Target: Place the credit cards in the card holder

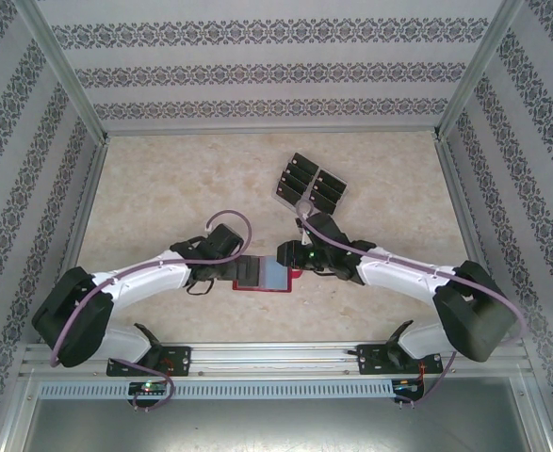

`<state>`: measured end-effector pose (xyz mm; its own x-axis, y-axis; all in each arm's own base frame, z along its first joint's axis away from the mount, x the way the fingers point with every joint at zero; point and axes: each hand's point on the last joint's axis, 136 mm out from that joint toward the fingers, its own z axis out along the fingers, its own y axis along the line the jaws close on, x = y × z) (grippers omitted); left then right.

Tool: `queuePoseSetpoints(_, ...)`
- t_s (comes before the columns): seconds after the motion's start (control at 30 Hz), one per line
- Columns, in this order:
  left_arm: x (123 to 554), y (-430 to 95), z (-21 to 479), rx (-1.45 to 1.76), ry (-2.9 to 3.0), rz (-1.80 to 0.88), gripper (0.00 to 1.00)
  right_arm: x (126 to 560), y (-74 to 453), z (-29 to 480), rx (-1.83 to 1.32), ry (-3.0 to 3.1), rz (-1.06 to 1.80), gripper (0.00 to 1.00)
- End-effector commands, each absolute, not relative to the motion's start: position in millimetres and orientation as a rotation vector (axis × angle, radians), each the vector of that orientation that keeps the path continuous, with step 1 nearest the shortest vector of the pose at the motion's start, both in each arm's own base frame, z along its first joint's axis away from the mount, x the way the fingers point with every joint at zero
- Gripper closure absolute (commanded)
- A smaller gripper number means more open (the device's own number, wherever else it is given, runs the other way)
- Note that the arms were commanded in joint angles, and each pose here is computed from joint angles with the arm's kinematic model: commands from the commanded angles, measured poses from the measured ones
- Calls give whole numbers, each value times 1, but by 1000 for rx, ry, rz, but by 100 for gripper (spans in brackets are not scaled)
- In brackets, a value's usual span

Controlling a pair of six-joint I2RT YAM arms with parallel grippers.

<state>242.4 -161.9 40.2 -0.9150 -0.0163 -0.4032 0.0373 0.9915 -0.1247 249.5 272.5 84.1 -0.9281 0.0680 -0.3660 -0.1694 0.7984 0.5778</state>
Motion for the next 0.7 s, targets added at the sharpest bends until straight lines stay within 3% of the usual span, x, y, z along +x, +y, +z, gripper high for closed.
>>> queuePoseSetpoints(0.0,239,-155,39,33,2715,-168,0,248,263,69,-142,2688,742,61)
queuePoseSetpoints(0.67,229,-152,21,27,2738,-191,0,250,289,39,-245,2767,654,59)
